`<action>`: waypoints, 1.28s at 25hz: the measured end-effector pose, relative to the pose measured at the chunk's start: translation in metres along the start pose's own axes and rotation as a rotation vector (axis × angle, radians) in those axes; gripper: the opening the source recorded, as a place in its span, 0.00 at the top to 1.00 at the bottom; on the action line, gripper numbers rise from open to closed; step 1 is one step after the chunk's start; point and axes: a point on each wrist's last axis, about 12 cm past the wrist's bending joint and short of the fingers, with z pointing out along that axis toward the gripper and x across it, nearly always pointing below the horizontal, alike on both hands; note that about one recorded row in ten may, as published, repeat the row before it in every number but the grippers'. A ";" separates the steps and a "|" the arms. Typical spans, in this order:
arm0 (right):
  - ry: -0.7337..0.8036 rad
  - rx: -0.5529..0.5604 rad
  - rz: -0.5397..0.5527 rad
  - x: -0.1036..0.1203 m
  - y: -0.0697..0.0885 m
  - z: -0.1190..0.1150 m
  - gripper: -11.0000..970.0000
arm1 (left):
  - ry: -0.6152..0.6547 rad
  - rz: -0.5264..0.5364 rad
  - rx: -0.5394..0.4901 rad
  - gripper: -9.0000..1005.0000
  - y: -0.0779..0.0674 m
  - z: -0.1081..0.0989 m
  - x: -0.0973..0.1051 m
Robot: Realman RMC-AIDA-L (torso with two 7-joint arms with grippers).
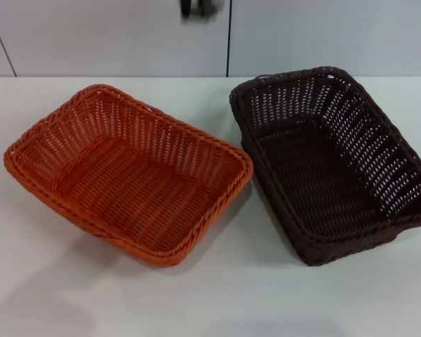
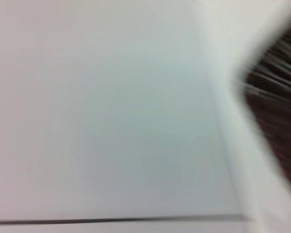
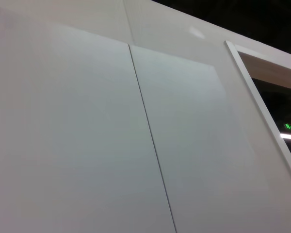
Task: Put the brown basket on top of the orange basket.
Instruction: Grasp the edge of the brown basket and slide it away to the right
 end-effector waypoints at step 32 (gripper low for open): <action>-0.096 -0.112 0.070 -0.002 0.033 0.021 0.18 | -0.265 -1.231 -1.013 0.28 -0.201 -0.065 0.203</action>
